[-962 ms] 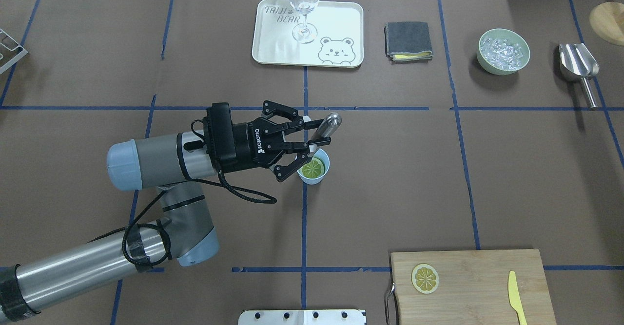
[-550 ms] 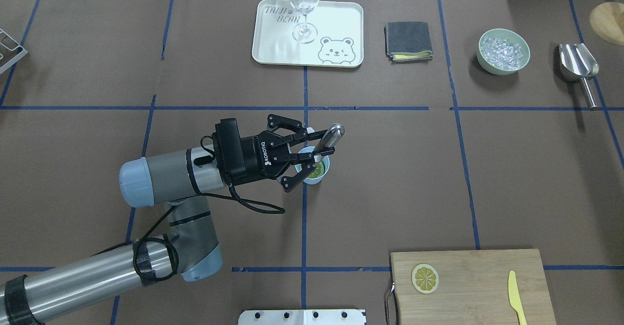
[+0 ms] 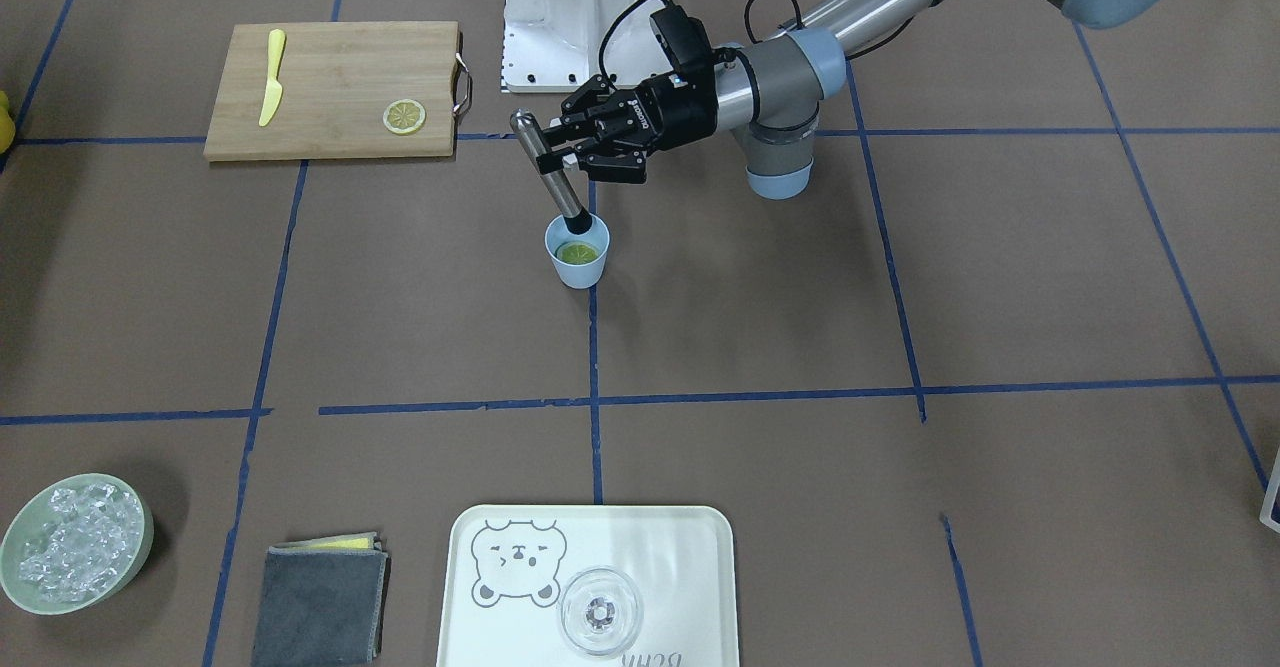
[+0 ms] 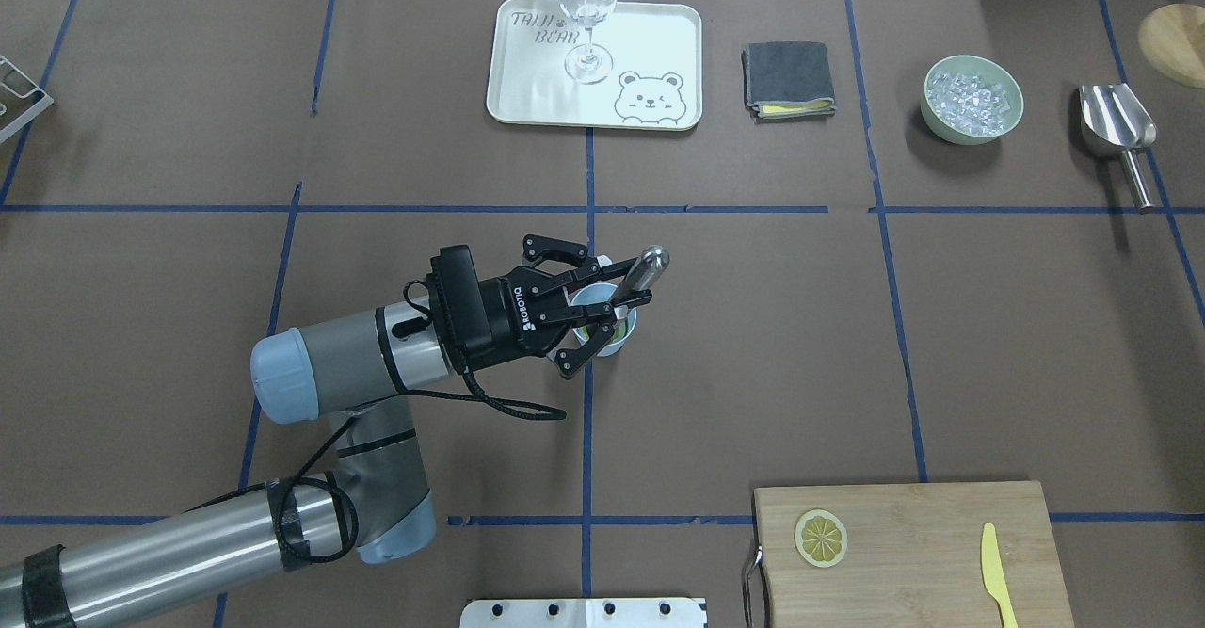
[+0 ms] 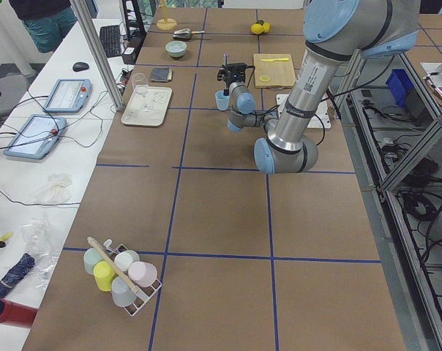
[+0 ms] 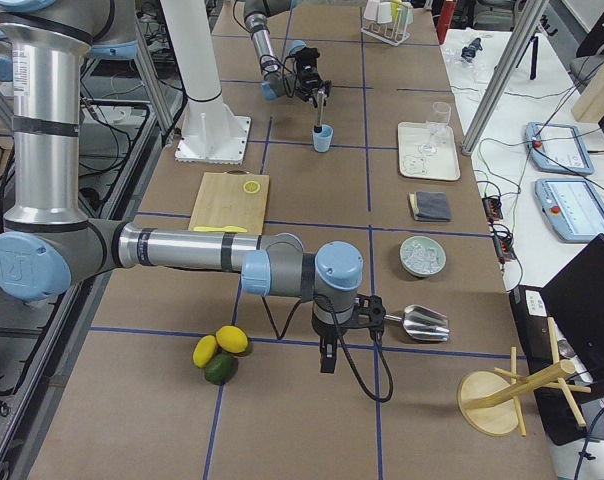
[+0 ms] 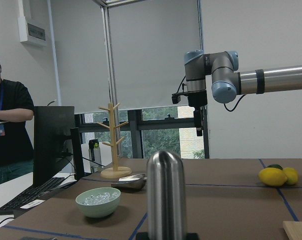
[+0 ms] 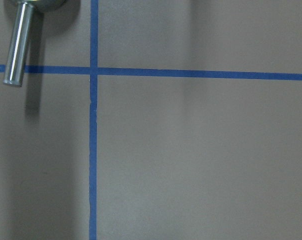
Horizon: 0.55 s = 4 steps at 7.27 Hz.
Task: Squeeze lemon into cup
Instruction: 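Lower the muddler into the cup and press the lemon slice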
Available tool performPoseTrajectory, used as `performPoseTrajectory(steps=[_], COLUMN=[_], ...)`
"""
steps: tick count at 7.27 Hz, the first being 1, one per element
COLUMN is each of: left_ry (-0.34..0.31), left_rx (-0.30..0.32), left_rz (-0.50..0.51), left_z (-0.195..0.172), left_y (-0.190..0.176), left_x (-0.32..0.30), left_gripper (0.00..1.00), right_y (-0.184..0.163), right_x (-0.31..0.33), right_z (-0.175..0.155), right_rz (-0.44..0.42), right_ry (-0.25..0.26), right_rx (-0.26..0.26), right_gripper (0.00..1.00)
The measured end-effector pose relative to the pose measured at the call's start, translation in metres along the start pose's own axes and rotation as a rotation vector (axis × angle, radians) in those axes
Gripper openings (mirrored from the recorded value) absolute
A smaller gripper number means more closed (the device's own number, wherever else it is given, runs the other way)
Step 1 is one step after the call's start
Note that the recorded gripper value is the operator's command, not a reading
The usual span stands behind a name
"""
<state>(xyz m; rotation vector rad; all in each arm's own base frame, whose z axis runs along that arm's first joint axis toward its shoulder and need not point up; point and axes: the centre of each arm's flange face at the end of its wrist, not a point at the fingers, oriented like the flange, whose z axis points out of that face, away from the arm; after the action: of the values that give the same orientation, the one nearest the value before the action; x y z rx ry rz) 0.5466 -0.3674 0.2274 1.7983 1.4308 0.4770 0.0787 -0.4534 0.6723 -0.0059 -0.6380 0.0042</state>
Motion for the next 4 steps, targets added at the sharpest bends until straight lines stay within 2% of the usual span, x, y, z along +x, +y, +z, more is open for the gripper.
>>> performPoseTrajectory(steps=[4], left_ry=[-0.039], left_rx=[-0.051], left_rz=[-0.009], left_z=[0.003], left_y=[0.027], left_x=[0.006], left_gripper=[0.00], right_y=[0.002], right_x=[0.002], right_z=[0.003], right_rz=[0.003], right_ry=[0.001], right_rx=[-0.004], right_gripper=[1.00])
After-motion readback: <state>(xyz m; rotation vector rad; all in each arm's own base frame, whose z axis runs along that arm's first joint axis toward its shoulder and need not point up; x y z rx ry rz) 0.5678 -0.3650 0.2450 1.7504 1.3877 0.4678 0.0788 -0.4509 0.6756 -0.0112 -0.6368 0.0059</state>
